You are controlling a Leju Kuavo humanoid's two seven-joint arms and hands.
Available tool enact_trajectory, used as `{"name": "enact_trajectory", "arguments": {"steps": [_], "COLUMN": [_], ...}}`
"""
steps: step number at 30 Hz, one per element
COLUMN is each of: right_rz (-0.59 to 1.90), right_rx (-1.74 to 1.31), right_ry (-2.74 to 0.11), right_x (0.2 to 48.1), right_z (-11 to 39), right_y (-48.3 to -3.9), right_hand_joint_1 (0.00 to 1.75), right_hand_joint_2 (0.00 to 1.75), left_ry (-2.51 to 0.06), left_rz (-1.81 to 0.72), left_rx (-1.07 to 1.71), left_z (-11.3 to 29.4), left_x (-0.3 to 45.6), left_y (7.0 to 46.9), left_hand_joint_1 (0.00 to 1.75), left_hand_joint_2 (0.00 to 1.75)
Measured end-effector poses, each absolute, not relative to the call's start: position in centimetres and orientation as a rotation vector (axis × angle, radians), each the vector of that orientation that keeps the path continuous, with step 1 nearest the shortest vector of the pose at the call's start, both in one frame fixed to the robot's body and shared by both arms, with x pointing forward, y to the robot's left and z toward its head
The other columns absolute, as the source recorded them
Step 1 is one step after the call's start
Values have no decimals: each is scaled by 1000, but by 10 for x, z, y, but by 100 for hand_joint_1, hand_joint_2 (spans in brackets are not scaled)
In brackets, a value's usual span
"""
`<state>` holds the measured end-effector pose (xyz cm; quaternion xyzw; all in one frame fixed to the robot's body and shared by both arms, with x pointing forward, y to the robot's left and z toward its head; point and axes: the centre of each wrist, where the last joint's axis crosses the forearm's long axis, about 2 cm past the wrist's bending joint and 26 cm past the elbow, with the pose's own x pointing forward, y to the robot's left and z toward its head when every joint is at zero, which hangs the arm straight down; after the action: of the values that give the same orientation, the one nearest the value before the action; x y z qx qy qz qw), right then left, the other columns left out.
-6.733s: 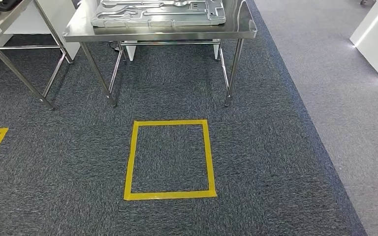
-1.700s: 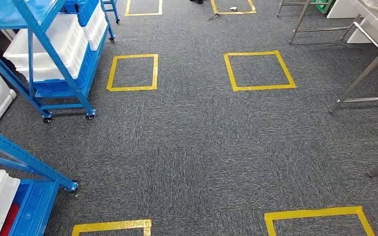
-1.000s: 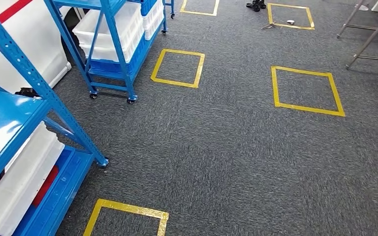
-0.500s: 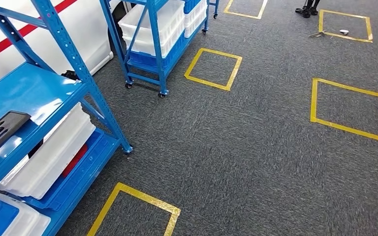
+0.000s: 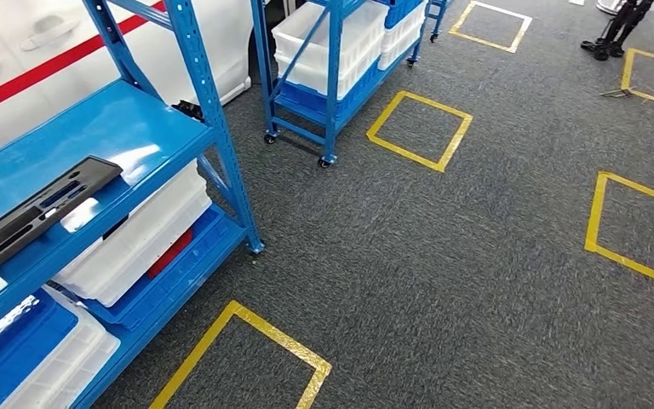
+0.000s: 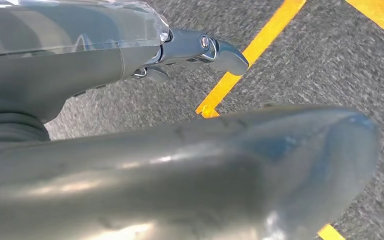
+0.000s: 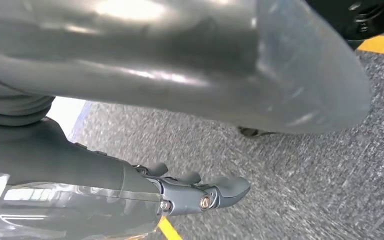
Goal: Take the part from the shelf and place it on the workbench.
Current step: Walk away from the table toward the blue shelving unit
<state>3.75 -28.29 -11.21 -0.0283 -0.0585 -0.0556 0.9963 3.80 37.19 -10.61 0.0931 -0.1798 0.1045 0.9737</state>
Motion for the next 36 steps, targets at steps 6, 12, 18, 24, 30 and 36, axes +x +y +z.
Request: {"name": "enact_trajectory", "arguments": {"steps": [6,12,18,24,30,36], "right_rz": [-116,-117,-122,-127,-130,-134], "right_rx": [-65,-66,-65,-54,-45,-56], "right_ry": [-127,-125,-127,-135,-126,-123], "right_x": [39,35,35,39,35,34], "right_z": [-112,-112,-112,-112,-112,-112], "right_y": [-283,-283,-283,-282,-280,-281], "right_hand_joint_1": [0,0,0,0,0,0], "right_hand_joint_2": [0,0,0,0,0,0], "left_ry": [-378,-394,-394,-391,-391,-387], "left_rz": [215,218,218,221,219,212], "left_rx": [178,174,173,179,185,185], "left_z": [-106,-106,-106,-106,-106,-106], "left_x": [39,40,39,38,38,38], "left_y": [371,370,370,371,371,370], "left_hand_joint_1": [0,0,0,0,0,0], "left_hand_joint_2": [0,0,0,0,0,0]}}
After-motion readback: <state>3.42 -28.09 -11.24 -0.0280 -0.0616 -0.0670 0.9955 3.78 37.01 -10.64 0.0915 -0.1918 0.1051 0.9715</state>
